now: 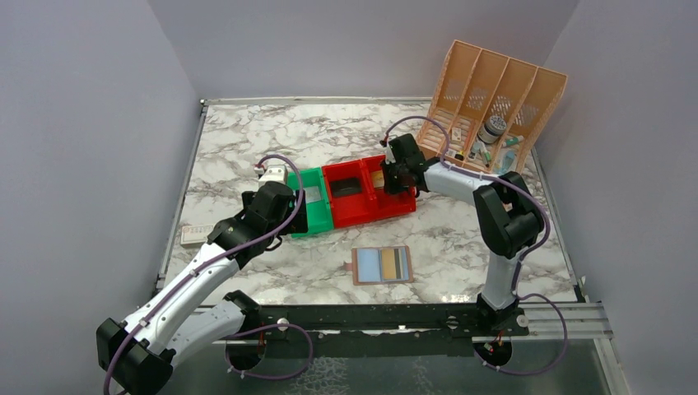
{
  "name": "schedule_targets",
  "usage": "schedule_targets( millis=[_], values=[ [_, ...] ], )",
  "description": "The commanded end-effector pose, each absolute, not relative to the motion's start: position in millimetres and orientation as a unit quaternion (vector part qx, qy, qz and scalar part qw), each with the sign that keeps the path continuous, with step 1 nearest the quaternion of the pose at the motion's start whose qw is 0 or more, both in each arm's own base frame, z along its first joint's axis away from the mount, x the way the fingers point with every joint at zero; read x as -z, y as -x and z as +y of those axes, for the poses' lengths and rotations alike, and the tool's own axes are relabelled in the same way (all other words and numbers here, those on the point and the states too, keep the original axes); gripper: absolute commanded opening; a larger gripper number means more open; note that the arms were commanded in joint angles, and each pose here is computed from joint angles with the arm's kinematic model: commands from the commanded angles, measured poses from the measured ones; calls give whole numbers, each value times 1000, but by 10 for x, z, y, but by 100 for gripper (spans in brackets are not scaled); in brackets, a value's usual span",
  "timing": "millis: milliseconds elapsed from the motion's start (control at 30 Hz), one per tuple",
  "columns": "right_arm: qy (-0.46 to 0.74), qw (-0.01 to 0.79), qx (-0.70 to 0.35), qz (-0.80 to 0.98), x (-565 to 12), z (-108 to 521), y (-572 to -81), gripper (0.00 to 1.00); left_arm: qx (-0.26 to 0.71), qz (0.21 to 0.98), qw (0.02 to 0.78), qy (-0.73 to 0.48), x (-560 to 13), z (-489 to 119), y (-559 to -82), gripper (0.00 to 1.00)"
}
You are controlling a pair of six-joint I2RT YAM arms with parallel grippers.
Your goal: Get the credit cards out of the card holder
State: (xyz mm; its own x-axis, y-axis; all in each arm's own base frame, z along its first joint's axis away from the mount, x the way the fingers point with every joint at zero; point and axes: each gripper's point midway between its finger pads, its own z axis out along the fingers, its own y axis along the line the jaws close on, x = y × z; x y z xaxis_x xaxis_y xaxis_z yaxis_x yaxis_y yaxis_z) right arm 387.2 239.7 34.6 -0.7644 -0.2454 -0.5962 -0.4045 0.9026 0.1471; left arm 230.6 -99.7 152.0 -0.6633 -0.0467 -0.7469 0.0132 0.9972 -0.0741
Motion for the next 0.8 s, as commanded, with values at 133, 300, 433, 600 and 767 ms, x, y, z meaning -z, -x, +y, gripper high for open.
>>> schedule_targets(
  millis=[133,300,433,600,767],
  values=[
    [155,320,-109,928,-242,2410,-4000,8,44,910,413,6,-1518,-1007,-2304,99],
    [138,339,-124,922,-214,2488,-4060,9,44,910,413,5,-1518,-1007,-2303,99],
    [134,362,-129,913,-277,2544,-4129,11,44,910,412,5,-1514,-1006,-2303,99],
    [137,362,-117,915,-282,2566,-4152,12,44,911,411,5,-1507,-1010,-2303,99],
    [150,374,-103,909,-356,2571,-4099,13,44,911,411,5,-1506,-1010,-2303,99]
  ],
)
